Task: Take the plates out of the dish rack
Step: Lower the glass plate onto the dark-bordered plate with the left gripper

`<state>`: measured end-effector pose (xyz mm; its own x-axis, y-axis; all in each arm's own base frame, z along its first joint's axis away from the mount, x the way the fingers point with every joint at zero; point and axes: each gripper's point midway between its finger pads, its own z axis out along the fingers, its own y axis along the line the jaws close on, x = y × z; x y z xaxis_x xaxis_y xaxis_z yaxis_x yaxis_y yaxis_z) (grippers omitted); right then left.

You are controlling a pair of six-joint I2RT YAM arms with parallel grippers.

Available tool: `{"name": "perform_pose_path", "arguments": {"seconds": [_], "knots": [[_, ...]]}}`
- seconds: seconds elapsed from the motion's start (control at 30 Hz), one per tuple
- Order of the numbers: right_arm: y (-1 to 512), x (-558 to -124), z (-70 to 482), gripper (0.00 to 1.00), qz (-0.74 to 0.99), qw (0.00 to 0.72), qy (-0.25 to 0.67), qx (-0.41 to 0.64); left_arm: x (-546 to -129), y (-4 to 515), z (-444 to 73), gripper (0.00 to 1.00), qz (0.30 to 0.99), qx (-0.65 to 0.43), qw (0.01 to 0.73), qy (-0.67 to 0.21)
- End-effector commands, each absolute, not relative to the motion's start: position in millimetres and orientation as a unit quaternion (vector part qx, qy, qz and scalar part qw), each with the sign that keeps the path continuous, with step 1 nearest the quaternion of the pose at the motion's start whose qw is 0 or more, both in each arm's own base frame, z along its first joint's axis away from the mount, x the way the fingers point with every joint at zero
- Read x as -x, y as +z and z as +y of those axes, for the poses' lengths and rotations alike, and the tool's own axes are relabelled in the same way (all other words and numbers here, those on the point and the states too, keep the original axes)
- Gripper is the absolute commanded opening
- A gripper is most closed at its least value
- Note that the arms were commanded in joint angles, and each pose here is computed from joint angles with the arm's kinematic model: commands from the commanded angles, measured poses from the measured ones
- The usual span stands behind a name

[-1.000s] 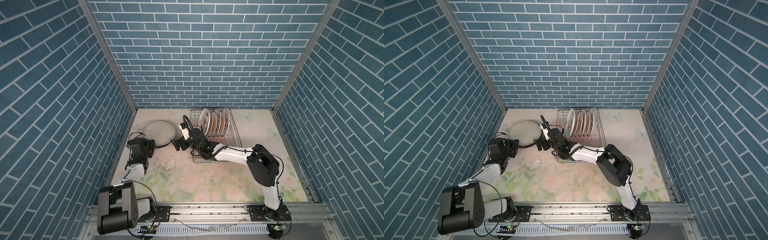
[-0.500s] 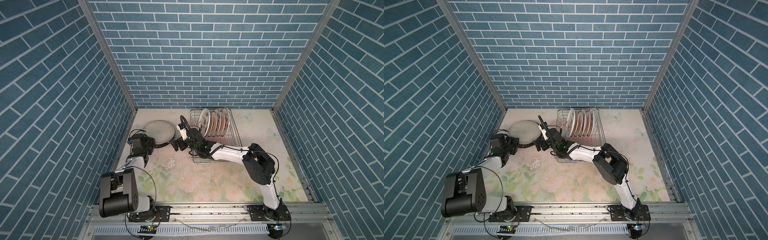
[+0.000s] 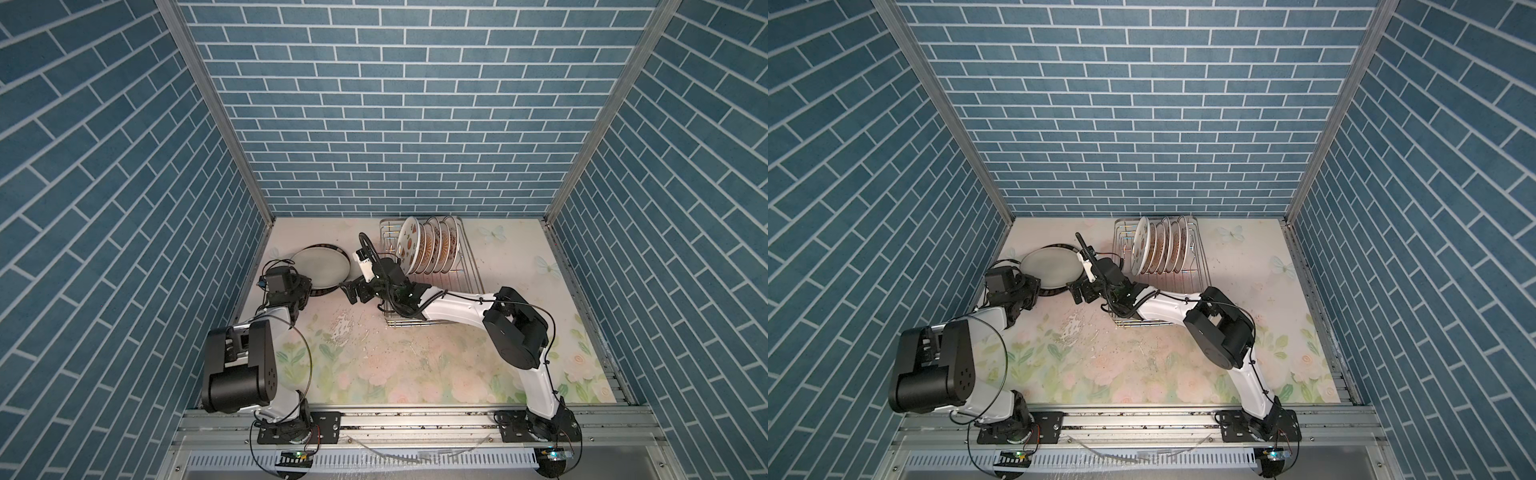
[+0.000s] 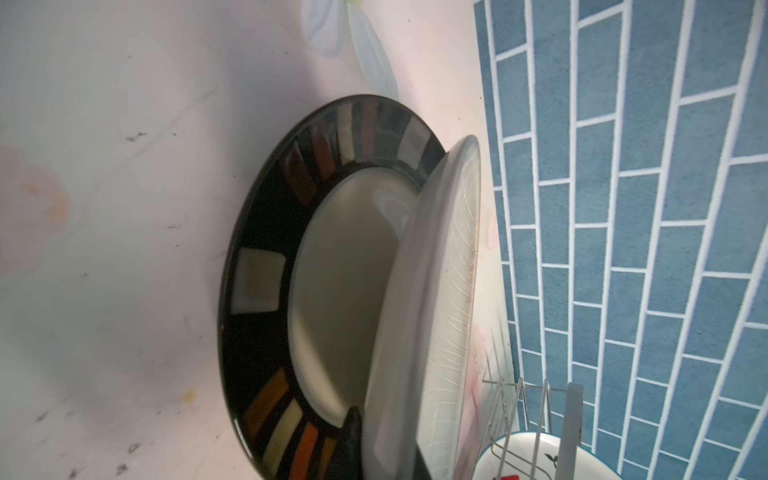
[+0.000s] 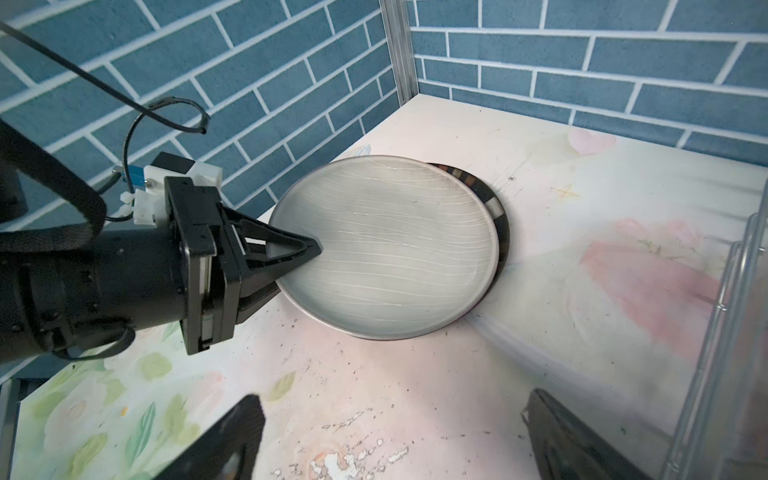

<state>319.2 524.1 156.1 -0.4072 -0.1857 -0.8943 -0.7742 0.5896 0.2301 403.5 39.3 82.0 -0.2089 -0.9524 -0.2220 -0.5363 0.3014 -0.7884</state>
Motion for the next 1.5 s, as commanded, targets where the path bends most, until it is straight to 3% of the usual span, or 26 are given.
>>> {"name": "perform_pose_path", "arguments": {"seconds": [0.0, 0.47, 0.73, 0.97, 1.07, 1.1, 1.37, 1.43, 1.47], "knots": [[164, -320, 531, 0.99, 0.756, 0.464, 0.324, 0.329, -436, 134, 44, 0.00, 0.692, 0.474, 0.434, -0.328], [161, -319, 530, 0.99, 0.757, 0.462, 0.323, 0.331, -433, 102, 47, 0.01, 0.715, 0.485, 0.406, -0.297], [161, -317, 526, 0.99, 0.756, 0.463, 0.324, 0.330, -426, 82, 53, 0.17, 0.745, 0.479, 0.387, -0.256], [161, -315, 524, 0.99, 0.755, 0.464, 0.325, 0.331, -428, 63, 53, 0.20, 0.751, 0.485, 0.371, -0.253], [162, -314, 524, 0.99, 0.754, 0.464, 0.325, 0.332, -426, 58, 56, 0.23, 0.749, 0.491, 0.370, -0.247], [162, -315, 524, 0.99, 0.754, 0.464, 0.326, 0.331, -426, 56, 58, 0.29, 0.749, 0.493, 0.369, -0.246], [161, -314, 523, 0.99, 0.754, 0.464, 0.325, 0.331, -424, 50, 62, 0.37, 0.751, 0.497, 0.365, -0.238], [161, -314, 523, 0.99, 0.754, 0.464, 0.326, 0.331, -421, 50, 64, 0.49, 0.751, 0.501, 0.364, -0.230], [161, -314, 524, 0.99, 0.754, 0.464, 0.327, 0.332, -422, 51, 65, 0.49, 0.752, 0.498, 0.367, -0.229]]}}
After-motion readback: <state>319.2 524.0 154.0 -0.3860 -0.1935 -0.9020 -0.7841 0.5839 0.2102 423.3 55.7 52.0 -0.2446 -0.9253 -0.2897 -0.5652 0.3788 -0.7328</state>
